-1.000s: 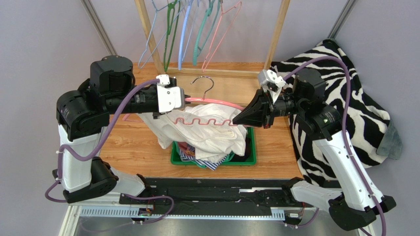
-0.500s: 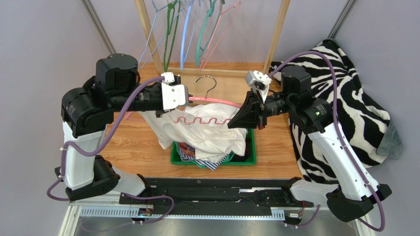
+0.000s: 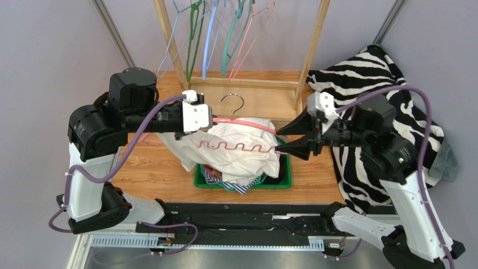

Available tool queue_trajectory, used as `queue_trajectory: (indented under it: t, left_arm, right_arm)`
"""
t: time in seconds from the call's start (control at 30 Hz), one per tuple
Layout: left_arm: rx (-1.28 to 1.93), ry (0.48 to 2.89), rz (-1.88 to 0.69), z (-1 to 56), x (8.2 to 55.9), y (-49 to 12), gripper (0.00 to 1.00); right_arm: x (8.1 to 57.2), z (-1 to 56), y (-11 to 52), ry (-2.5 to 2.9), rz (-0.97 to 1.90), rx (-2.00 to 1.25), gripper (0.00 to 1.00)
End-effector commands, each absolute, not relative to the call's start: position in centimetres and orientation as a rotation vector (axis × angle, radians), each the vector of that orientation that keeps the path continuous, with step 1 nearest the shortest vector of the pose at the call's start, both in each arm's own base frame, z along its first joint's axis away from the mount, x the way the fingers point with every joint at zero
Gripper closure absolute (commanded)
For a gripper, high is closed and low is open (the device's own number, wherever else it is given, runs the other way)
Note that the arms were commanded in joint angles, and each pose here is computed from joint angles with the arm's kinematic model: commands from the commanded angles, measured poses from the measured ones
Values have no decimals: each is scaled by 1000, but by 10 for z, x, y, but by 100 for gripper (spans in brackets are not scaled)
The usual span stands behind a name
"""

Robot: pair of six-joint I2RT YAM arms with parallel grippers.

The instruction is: Remove the tank top from the hanger

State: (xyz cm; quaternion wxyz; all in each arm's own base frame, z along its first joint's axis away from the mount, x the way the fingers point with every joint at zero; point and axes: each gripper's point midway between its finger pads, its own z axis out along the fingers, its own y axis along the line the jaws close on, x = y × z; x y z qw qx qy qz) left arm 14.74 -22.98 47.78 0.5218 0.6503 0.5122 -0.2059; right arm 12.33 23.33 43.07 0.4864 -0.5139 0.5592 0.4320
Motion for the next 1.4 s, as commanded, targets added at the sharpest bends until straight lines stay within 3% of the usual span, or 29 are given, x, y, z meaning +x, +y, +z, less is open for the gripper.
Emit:
queue_trajectory:
  t: [0.0, 0.1, 0.2, 0.37, 0.67, 0.8, 1.07, 1.27, 1.37]
  left_arm:
    - [1544, 1161, -520, 488, 127, -218, 100]
    - [1535, 1143, -512, 493, 124, -213, 100]
    - [1530, 1120, -513, 498, 119, -210, 100]
    - [1539, 1091, -515, 500, 110, -203, 100]
    - [1553, 1069, -490, 500, 111, -202, 100]
    - [1563, 1066, -481, 498, 115, -206, 100]
    - [1574, 1067, -492, 499, 125, -220, 100]
    - [1565, 1081, -473, 498, 129, -219, 100]
    - [1556, 1083, -463, 499, 130, -218, 100]
  right_arm:
    - [132, 470, 215, 1234, 851, -1188, 48]
    - [144, 465, 222, 1284, 882, -1211, 40]
    - [153, 446, 234, 1359, 965, -1253, 20]
    - [147, 435, 245, 1396, 1110, -1292, 16]
    - [119, 432, 251, 1437, 1388, -1316, 39]
    - [112, 427, 254, 1483, 1455, -1312, 54]
    - [111, 423, 255, 1571, 1340, -1315, 60]
    - [126, 421, 250, 1632, 1134, -1227, 100]
    - [132, 427, 248, 1588, 1068, -1179, 100]
